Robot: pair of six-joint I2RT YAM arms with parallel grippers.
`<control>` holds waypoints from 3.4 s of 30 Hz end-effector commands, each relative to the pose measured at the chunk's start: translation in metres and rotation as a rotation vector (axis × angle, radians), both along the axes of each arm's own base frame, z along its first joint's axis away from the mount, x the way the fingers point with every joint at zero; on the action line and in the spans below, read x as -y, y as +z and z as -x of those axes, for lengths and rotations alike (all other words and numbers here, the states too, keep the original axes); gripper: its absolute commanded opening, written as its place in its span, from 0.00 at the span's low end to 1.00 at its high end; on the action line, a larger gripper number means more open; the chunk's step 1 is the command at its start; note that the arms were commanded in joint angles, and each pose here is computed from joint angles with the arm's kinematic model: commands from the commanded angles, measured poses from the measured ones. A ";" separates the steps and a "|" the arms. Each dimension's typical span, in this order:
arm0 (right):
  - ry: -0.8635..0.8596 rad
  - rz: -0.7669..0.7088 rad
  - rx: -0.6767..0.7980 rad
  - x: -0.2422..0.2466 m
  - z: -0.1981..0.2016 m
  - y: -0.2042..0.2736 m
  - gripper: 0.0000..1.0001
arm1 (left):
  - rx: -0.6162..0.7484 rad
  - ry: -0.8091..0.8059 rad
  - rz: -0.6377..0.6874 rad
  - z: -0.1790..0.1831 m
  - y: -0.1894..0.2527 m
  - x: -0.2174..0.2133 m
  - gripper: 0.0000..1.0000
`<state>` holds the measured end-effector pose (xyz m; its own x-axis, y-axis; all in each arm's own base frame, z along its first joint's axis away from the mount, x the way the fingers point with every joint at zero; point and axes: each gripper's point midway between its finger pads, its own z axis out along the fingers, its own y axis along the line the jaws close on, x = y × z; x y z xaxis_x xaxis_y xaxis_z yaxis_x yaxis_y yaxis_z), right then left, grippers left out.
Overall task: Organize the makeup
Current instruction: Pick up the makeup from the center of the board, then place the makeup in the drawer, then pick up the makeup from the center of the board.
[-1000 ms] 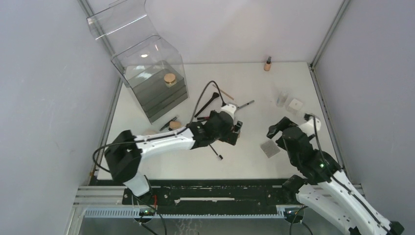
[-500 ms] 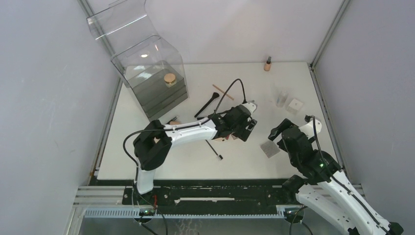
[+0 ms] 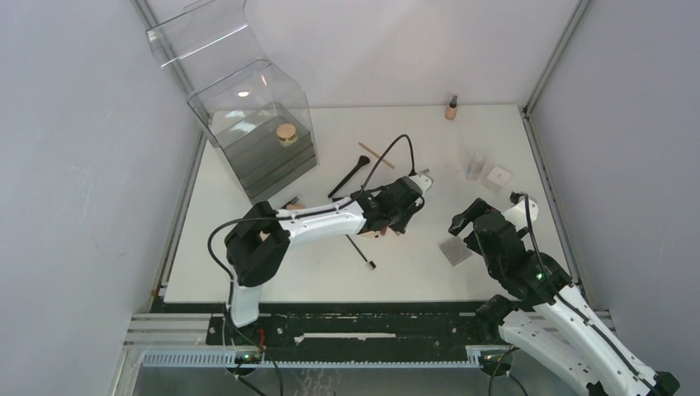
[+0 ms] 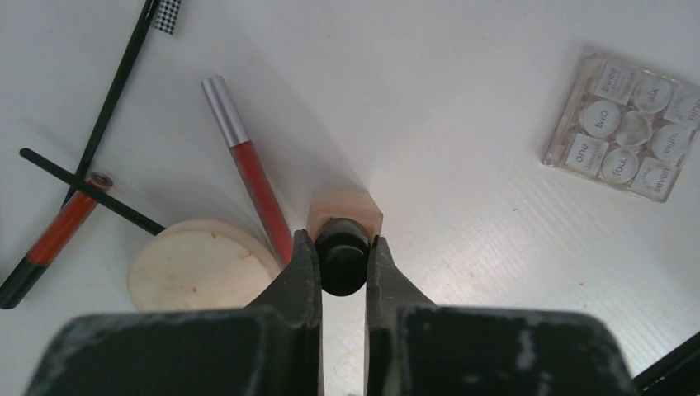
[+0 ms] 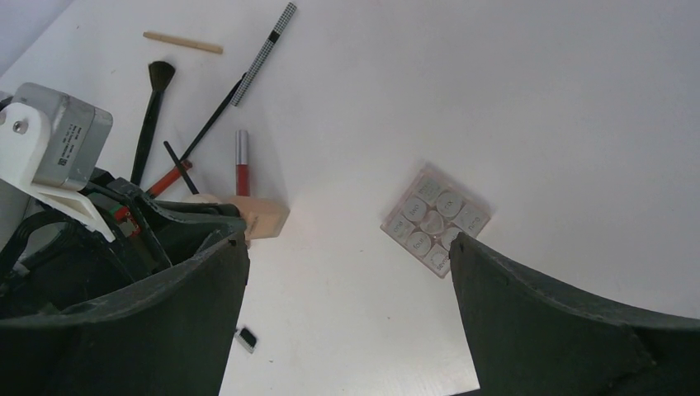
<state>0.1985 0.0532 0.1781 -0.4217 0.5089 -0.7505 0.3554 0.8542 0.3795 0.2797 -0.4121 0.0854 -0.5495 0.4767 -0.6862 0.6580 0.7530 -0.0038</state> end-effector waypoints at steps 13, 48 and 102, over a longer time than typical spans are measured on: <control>0.035 -0.022 0.039 -0.010 -0.009 0.004 0.97 | 0.339 0.561 0.176 -0.072 0.219 -0.219 0.00; 0.101 0.025 0.014 -0.018 -0.016 -0.004 0.96 | 0.580 0.693 0.256 -0.147 0.289 -0.286 1.00; 0.389 -0.051 -0.153 -0.037 -0.233 -0.003 0.15 | 0.175 0.096 0.349 0.044 0.147 -0.193 1.00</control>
<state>0.4419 0.0201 0.0982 -0.7326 0.3928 -0.5559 0.3442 0.9184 0.1952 0.2505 -0.2057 0.2231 -0.5058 0.0495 -0.8612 0.4387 0.8744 -0.2074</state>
